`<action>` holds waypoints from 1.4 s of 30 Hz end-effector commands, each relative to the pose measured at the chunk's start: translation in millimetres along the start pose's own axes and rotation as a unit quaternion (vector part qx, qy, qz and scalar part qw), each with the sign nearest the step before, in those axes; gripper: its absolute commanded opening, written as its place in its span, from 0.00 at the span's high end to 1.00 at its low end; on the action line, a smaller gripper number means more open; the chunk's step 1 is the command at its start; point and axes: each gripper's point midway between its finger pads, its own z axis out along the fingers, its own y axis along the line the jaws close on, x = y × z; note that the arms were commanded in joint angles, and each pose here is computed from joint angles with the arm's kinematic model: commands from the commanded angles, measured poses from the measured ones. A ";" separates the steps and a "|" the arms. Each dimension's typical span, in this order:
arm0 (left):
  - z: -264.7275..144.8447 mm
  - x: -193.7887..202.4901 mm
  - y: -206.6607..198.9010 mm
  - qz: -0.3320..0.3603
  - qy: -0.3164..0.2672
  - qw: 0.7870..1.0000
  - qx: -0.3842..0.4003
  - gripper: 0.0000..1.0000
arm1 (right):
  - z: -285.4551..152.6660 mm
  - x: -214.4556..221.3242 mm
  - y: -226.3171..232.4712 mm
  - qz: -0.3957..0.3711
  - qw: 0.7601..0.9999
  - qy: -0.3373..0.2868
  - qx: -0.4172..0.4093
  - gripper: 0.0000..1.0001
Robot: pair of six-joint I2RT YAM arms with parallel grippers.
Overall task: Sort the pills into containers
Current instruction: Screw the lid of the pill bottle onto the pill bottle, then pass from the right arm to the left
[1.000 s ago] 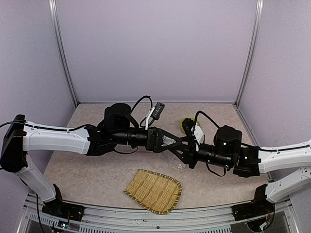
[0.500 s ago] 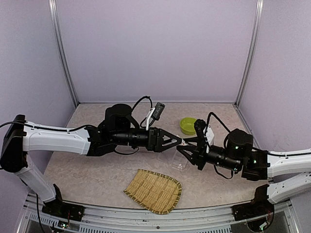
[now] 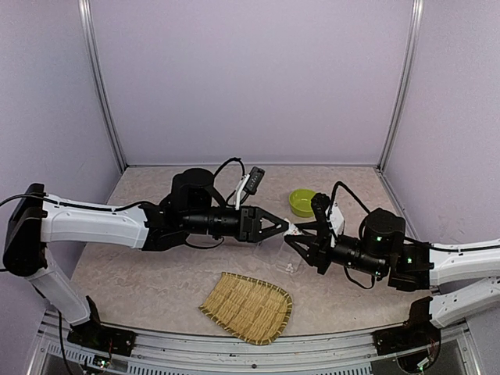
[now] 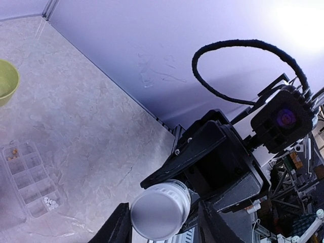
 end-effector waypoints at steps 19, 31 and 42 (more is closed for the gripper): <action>-2.8 -4.7 -54.1 0.078 -0.005 0.990 0.113 0.84 | -15.4 -22.8 27.6 0.102 0.990 -0.043 -0.088 0.83; -8.5 -3.9 -60.2 0.090 -0.012 0.989 0.116 0.85 | -12.1 -19.1 27.5 0.127 0.988 -0.027 -0.085 0.70; -14.1 -11.4 -40.6 0.073 -0.027 0.994 0.071 0.85 | -5.6 -10.4 16.1 0.103 0.994 -0.007 -0.047 0.23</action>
